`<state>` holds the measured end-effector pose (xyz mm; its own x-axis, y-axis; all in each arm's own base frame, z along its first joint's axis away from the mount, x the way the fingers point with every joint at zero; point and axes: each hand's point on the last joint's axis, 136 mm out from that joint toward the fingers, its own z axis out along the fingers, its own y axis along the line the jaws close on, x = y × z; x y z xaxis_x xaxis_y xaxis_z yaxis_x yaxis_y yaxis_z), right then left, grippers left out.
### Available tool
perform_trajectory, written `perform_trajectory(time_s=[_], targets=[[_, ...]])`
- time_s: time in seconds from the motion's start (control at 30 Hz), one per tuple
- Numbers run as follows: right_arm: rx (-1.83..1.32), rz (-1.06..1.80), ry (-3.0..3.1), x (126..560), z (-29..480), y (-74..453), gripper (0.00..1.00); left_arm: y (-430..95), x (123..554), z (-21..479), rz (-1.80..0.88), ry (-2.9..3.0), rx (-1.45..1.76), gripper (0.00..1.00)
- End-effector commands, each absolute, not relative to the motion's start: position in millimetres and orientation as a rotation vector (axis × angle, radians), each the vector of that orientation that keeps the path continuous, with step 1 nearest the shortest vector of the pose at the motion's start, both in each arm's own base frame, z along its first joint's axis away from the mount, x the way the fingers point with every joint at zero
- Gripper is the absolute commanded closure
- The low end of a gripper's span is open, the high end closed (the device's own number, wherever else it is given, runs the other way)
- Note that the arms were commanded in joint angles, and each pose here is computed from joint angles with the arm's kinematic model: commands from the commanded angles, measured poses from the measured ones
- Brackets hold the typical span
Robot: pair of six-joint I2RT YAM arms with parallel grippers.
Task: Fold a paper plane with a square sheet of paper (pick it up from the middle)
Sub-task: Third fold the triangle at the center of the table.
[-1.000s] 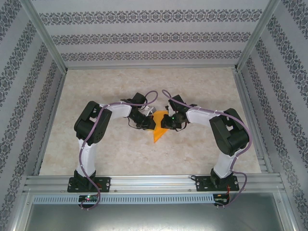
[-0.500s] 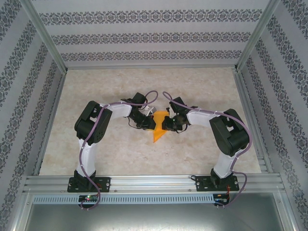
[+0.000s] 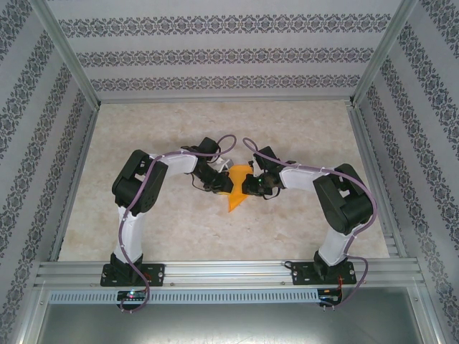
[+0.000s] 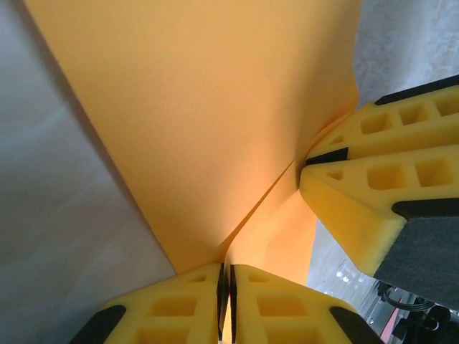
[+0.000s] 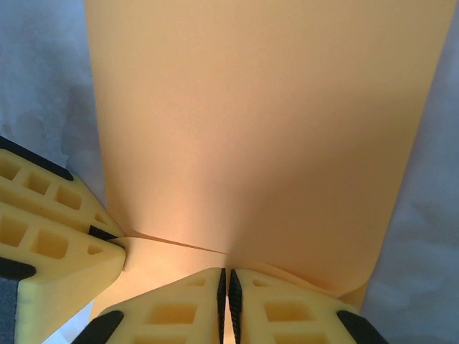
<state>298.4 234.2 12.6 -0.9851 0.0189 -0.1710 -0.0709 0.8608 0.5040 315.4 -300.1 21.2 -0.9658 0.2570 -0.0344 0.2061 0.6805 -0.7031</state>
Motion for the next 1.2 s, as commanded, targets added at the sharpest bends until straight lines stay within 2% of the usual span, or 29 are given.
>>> perform_trajectory(time_s=[0.0,0.3,0.47,0.63,0.93,1.17], targets=[[-0.017,0.586,3.022,265,-25,207,0.85,-293,321,21,1.102,-2.847,-0.358,0.82],[-0.023,0.588,3.023,265,-26,208,0.86,-296,333,51,1.122,-2.902,-0.377,0.7],[-0.023,0.587,3.019,266,-25,208,0.86,-286,337,63,1.04,-2.982,-0.376,0.63],[-0.024,0.597,3.016,267,-23,210,0.86,-278,331,85,0.978,-3.06,-0.372,0.6],[-0.025,0.641,3.01,270,-22,216,0.86,-303,283,108,1.049,-3.071,-0.449,0.6],[-0.013,0.729,3.006,269,-23,224,0.86,-325,262,92,1.125,-3.035,-0.491,0.68]])
